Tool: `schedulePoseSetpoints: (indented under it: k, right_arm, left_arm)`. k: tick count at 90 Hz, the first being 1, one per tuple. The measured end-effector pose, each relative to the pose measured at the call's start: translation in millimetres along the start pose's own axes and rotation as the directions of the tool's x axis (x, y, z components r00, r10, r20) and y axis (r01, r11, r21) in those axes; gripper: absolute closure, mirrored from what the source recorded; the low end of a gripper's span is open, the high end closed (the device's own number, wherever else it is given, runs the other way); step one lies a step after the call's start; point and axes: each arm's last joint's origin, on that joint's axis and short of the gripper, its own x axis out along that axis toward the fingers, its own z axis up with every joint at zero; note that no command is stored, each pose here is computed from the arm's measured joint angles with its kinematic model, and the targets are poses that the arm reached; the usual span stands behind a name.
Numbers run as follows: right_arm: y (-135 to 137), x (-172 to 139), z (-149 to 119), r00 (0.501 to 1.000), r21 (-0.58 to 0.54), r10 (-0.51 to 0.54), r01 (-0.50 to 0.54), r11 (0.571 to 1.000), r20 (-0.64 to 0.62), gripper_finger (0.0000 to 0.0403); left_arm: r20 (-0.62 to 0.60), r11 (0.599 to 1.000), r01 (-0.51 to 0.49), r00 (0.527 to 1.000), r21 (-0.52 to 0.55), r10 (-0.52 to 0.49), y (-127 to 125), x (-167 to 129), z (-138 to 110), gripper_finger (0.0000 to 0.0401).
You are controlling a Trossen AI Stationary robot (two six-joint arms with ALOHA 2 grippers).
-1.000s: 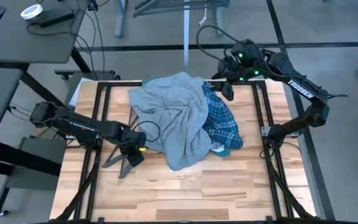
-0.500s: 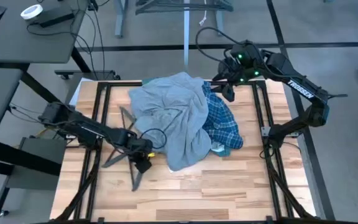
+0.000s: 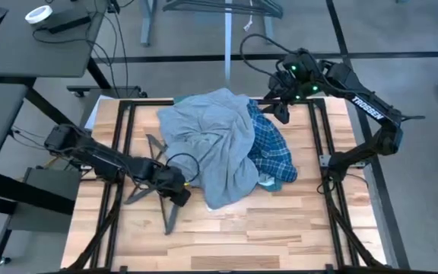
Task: Hang clothes
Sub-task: Hang the gray hanger on the hanger rack
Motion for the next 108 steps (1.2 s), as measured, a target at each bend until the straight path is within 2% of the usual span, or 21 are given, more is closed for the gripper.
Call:
schedulePoseSetpoints:
  k: [12, 25, 36, 48, 56, 62, 71, 74, 82, 90, 95, 98, 108]
  right_arm:
    - [0, 0, 0, 1.000, -0.001, -0.001, 0.001, 1.000, 0.002, 0.0163]
    - [0, 0, 0, 1.000, -0.021, -0.001, 0.002, 1.000, 0.005, 0.0163]
    - [0, 0, 0, 1.000, -0.020, -0.001, 0.001, 1.000, 0.003, 0.0163]
    - [0, 0, 0, 1.000, -0.019, -0.001, 0.001, 1.000, 0.001, 0.0163]
    - [0, 0, 0, 1.000, -0.019, -0.001, 0.001, 1.000, 0.001, 0.0163]
    - [0, 0, 0, 1.000, -0.019, -0.001, 0.001, 1.000, 0.001, 0.0163]
    - [0, 0, 0, 1.000, -0.020, -0.001, 0.001, 1.000, 0.004, 0.0163]
    - [0, 0, 1, 1.000, -0.020, -0.001, 0.002, 1.000, 0.005, 0.0163]
    - [0, 0, 0, 1.000, -0.018, 0.000, 0.000, 1.000, -0.003, 0.0163]
    - [0, 0, -1, 1.000, -0.016, 0.003, -0.003, 1.000, -0.013, 0.0163]
    - [0, 1, -1, 1.000, -0.014, 0.001, -0.001, 1.000, -0.015, 0.0163]
    - [-1, 1, -1, 1.000, -0.012, -0.001, 0.001, 1.000, -0.013, 0.0163]
    - [-2, 3, 0, 1.000, -0.009, 0.000, 0.000, 1.000, -0.017, 0.0163]
  left_arm:
    - [0.050, 0.999, 0.034, 0.998, -0.019, -0.033, -7, 9, -5, 0.0281]
    - [0.098, 0.995, -0.067, 0.992, -0.076, 0.074, -2, 29, -9, 0.0281]
    - [0.102, 0.988, -0.089, 0.989, -0.128, 0.102, -2, 43, -9, 0.0281]
    - [0.103, 0.990, -0.089, 0.990, -0.112, 0.101, -2, 49, -9, 0.0274]
    - [0.090, 0.986, -0.126, 0.987, -0.112, 0.136, 1, 48, -9, 0.0272]
    - [0.059, 0.985, -0.148, 0.986, -0.094, 0.154, 3, 48, -10, 0.0288]
    - [0.017, 0.988, -0.152, 0.988, -0.035, 0.152, 3, 47, -11, 0.0347]
    - [0.008, 0.990, -0.142, 0.990, 0.000, 0.142, 1, 45, -11, 0.0347]
    - [-0.077, 0.989, -0.057, 0.995, 0.136, 0.068, -9, 33, -7, 0.0347]
    - [-0.313, 0.962, 0.131, 0.949, 0.240, -0.051, -24, 15, -10, 0.0347]
    - [-0.439, 0.936, 0.271, 0.886, 0.225, -0.151, -36, -4, -10, 0.0347]
    - [-0.482, 0.926, 0.323, 0.854, 0.195, -0.196, -42, -14, -10, 0.0347]
    - [-0.536, 0.919, 0.379, 0.802, 0.111, -0.265, -53, -44, -9, 0.0347]
